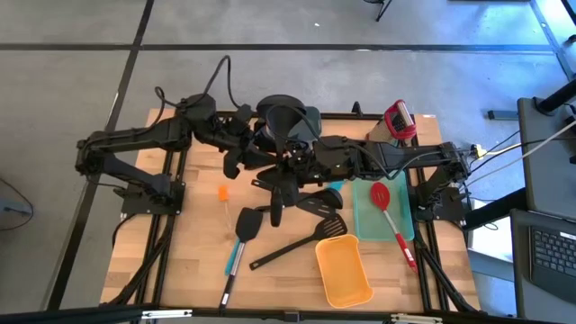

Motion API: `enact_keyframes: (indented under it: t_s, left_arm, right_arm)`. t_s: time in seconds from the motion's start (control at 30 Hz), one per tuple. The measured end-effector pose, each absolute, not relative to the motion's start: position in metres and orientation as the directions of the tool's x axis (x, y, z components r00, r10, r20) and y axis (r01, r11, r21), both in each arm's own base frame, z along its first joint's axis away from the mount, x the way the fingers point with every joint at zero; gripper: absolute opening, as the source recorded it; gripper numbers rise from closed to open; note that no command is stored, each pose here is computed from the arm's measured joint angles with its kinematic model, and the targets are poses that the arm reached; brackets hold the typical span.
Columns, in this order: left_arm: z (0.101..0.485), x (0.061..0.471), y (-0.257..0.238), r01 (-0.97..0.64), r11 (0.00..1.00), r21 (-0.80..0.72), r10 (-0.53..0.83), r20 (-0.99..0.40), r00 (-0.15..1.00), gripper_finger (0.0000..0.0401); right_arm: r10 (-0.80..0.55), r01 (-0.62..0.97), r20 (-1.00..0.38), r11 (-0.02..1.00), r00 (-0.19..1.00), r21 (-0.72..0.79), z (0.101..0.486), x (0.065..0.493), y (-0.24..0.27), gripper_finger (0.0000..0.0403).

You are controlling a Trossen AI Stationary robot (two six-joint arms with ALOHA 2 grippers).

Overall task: Pick & Place Kitchen Items
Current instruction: Put the black serving spoon into the green bin

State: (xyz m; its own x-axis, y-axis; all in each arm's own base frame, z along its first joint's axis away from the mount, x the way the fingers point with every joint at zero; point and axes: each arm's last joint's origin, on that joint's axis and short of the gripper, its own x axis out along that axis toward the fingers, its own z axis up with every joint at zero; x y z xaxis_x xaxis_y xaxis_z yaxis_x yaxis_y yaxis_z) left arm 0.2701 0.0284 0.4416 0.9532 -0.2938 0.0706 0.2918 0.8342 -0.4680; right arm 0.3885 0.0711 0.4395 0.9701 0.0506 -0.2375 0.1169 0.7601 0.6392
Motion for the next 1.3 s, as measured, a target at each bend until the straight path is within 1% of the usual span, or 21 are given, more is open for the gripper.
enact_keyframes:
  t_s: [0.1,0.17,0.27,0.37,0.4,0.53,0.7,0.8,0.93,1.03,1.1,1.23,1.3]
  left_arm:
    - [0.441,0.271,0.029,0.29,0.827,-0.482,-0.292,0.072,0.954,0.0167]
    - [0.44,0.272,0.029,0.288,0.826,-0.485,-0.292,0.068,0.954,0.0148]
    - [0.439,0.274,0.029,0.28,0.823,-0.495,-0.29,0.06,0.955,0.0098]
    - [0.439,0.273,0.029,0.278,0.813,-0.511,-0.288,0.062,0.956,0.0029]
    - [0.439,0.273,0.029,0.277,0.807,-0.522,-0.289,0.06,0.955,0.0019]
    - [0.439,0.273,0.029,0.275,0.797,-0.537,-0.287,0.063,0.956,0.0012]
    - [0.444,0.266,0.028,0.277,0.798,-0.536,-0.283,0.073,0.956,0.0012]
    - [0.447,0.256,0.028,0.233,0.808,-0.542,-0.235,0.067,0.97,0.0012]
    - [0.451,0.242,0.031,0.159,0.816,-0.556,-0.163,0.043,0.986,0.0012]
    - [0.451,0.236,0.034,0.118,0.794,-0.596,-0.127,0.027,0.992,0.0012]
    - [0.452,0.232,0.035,0.089,0.773,-0.628,-0.098,0.02,0.995,0.0012]
    - [0.454,0.229,0.036,0.044,0.743,-0.668,-0.033,0.028,0.999,0.0011]
    - [0.454,0.228,0.037,0.021,0.732,-0.681,-0.002,0.028,1.0,0.0011]
  right_arm:
    - [0.051,0.117,-0.238,0.76,0.97,0.639,0.439,0.388,0.071,0.0027]
    - [0.05,0.118,-0.238,0.76,0.97,0.639,0.439,0.389,0.071,0.0027]
    - [0.046,0.124,-0.243,0.761,0.969,0.637,0.439,0.388,0.071,0.0027]
    - [0.027,0.147,-0.261,0.769,0.965,0.622,0.437,0.388,0.07,0.0027]
    - [0.011,0.162,-0.27,0.776,0.963,0.61,0.436,0.388,0.07,0.0026]
    - [-0.011,0.179,-0.277,0.788,0.961,0.589,0.435,0.388,0.069,0.0034]
    - [0.007,0.16,-0.264,0.781,0.964,0.604,0.437,0.388,0.069,0.007]
    - [0.007,0.159,-0.262,0.779,0.965,0.607,0.437,0.388,0.069,0.0104]
    - [-0.021,0.166,-0.237,0.773,0.971,0.613,0.44,0.388,0.069,0.0163]
    - [-0.043,0.175,-0.227,0.777,0.973,0.605,0.441,0.387,0.068,0.0207]
    - [-0.035,0.165,-0.228,0.797,0.973,0.581,0.443,0.386,0.068,0.0232]
    - [-0.018,0.155,-0.248,0.825,0.969,0.544,0.444,0.381,0.07,0.0266]
    - [-0.035,0.197,-0.29,0.809,0.956,0.554,0.442,0.376,0.071,0.0273]
